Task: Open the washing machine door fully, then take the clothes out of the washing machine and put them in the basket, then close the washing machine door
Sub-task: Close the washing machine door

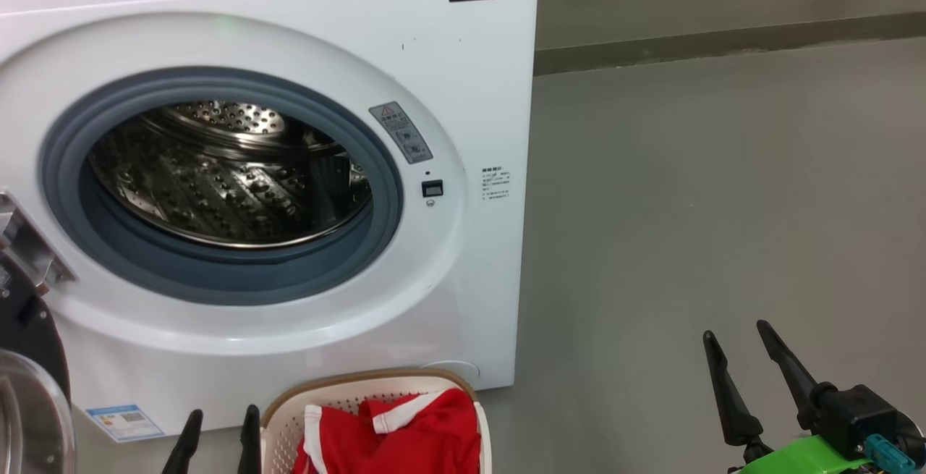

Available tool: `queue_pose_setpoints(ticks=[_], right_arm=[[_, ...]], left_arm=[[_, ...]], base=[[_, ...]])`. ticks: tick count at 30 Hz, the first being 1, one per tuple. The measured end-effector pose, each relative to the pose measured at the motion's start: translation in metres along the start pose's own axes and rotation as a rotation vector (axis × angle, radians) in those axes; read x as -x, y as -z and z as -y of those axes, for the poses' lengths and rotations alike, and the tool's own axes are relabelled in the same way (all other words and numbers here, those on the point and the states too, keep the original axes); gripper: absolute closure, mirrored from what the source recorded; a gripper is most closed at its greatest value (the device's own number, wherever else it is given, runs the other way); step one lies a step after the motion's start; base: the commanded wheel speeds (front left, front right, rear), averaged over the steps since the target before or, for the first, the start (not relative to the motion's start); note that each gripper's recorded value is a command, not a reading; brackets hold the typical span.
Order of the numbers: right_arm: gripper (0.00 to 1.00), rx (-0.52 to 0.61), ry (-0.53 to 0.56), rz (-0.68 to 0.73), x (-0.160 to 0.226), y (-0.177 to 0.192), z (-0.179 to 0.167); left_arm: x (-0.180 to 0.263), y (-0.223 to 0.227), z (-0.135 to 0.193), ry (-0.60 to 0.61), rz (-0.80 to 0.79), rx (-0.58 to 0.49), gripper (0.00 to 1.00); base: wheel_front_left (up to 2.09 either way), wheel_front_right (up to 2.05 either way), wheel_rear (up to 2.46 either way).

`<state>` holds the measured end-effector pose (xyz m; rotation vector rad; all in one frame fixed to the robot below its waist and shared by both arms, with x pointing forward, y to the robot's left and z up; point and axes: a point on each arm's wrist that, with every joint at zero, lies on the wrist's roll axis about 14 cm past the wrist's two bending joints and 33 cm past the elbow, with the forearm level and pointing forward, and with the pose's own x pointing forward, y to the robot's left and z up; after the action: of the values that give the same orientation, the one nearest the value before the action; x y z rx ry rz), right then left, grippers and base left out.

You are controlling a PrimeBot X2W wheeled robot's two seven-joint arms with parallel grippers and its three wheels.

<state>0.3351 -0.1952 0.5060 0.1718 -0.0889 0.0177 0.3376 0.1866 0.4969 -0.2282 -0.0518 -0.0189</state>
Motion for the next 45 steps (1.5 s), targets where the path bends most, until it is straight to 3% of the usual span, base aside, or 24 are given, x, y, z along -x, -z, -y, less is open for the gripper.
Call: queue_pose_setpoints(ticks=[19,45], right_arm=[[0.00,0.001,-0.009,-0.011,-0.003,0.003,-0.002],[0.00,0.000,-0.067,-0.028,-0.014,0.009,-0.020]], left_arm=[[0.001,0.002,0.003,0.016,-0.007,0.003,0.00],[0.011,-0.004,-0.014,-0.054,0.017,0.014,0.00]], base=[[-1.62,1.62,0.00],[-0.07,0.07,0.00]])
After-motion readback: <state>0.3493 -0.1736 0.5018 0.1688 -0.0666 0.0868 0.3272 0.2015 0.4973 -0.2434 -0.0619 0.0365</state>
